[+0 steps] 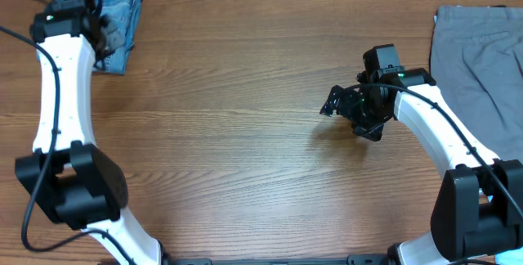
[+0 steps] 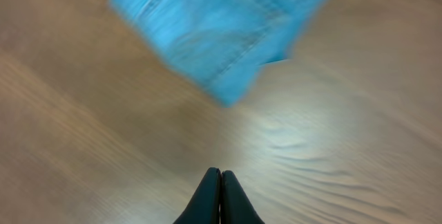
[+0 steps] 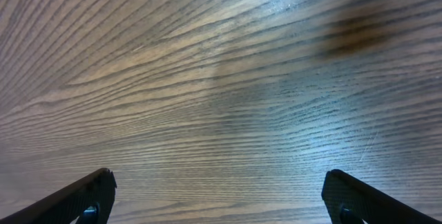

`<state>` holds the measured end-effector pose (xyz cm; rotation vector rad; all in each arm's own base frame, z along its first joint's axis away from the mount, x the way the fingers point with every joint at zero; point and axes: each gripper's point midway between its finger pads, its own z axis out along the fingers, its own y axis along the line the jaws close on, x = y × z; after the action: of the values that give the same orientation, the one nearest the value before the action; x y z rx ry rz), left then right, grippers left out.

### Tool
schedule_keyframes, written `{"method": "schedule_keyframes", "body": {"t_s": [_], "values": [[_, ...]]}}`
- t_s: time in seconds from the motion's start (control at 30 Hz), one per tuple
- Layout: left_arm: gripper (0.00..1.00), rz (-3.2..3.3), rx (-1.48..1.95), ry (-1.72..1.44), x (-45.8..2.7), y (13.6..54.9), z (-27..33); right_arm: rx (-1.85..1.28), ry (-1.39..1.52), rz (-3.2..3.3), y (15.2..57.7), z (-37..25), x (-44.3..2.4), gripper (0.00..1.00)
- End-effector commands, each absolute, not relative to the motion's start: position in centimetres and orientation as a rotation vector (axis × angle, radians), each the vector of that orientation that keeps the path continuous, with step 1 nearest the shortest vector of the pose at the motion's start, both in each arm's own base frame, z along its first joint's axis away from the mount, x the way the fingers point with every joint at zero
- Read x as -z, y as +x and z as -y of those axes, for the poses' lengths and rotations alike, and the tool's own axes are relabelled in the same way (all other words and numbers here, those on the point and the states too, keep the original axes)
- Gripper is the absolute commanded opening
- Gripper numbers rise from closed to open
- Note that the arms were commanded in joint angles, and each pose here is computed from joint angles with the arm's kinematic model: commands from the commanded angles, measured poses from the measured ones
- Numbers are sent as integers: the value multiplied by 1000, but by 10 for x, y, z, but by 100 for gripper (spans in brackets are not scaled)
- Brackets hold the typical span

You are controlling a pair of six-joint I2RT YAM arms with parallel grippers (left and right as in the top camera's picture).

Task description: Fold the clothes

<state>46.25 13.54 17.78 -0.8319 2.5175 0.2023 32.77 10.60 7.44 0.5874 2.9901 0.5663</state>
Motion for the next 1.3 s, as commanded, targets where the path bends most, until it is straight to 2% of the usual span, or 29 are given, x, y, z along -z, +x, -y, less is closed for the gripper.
{"method": "schedule_keyframes", "body": {"t_s": [0.0,0.23,0.37,0.6,0.93,1.27], "values": [[4,-2597,-284,-1049,-117,444,-176,-564,584,-2986,328,-106,-74,100],[4,-2725,-69,-1176,-45,438,-182,-542,581,-2972,332,-104,-74,100],[4,-2731,-46,-1181,-25,444,-184,-542,580,-2970,332,-104,-74,100],[4,-2647,-33,-1135,-19,471,-188,-544,579,-2967,333,-104,-74,100],[4,-2630,13,-1198,-1,477,-184,-544,579,-2968,333,-104,-74,100],[4,-2543,86,-1204,-6,497,-184,-542,583,-2974,331,-104,-74,100]]}}
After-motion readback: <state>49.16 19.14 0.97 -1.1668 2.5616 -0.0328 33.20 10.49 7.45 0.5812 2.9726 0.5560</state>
